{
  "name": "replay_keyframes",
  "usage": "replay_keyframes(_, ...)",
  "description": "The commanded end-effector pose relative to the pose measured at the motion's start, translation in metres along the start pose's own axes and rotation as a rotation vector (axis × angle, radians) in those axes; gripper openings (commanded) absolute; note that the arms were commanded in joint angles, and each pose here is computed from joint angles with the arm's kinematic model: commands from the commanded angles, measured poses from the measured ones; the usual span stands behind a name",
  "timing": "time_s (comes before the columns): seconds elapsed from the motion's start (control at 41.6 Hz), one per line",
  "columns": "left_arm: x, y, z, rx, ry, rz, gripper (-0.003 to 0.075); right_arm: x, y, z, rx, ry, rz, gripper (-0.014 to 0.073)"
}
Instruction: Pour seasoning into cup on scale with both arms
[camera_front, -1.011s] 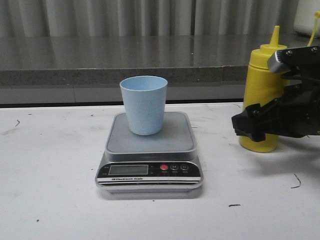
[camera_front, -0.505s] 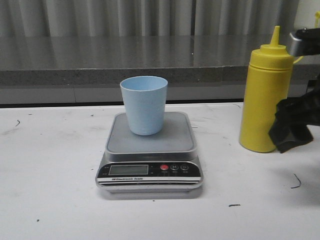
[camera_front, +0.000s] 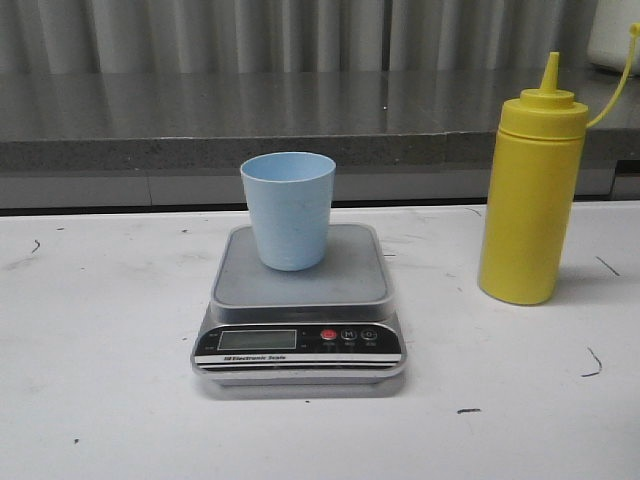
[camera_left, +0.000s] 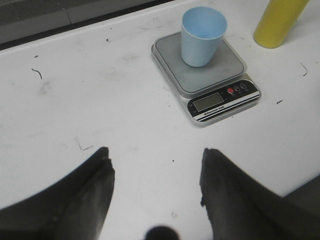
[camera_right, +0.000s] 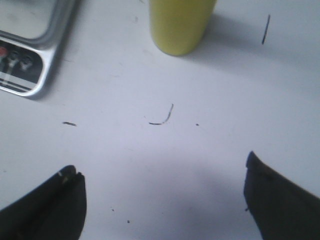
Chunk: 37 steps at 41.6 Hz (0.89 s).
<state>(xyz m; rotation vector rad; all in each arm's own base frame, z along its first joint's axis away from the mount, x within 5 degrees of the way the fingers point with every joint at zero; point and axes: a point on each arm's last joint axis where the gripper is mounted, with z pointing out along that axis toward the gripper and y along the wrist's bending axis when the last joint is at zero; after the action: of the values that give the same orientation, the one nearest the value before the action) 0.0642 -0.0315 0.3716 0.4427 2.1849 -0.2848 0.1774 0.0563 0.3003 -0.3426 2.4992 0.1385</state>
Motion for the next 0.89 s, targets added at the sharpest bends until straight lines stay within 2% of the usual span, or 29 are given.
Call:
replay_keyframes(0.0, -0.011, -0.001, -0.005, 0.013, -0.088, -0.008, 0.0388, -0.005, 0.003, -0.033, -0.033, -0.161, -0.017, 0.0653)
replay_keyframes(0.241, -0.011, -0.001, -0.005, 0.013, -0.088, -0.008, 0.0388, 0.016, 0.002, -0.069, -0.038, -0.301, -0.018, 0.0653)
replay_keyframes(0.578, -0.011, -0.001, -0.005, 0.013, -0.088, -0.008, 0.0388, 0.061, 0.0, -0.084, -0.04, -0.491, -0.017, 0.0653)
replay_keyframes(0.818, -0.012, -0.001, -0.005, 0.015, -0.103, -0.008, 0.0388, 0.066, 0.0, -0.085, -0.04, -0.514, -0.017, 0.065)
replay_keyframes(0.866, -0.012, -0.001, -0.005, 0.015, -0.103, -0.008, 0.0388, 0.066, 0.0, -0.085, -0.04, -0.515, -0.017, 0.0617)
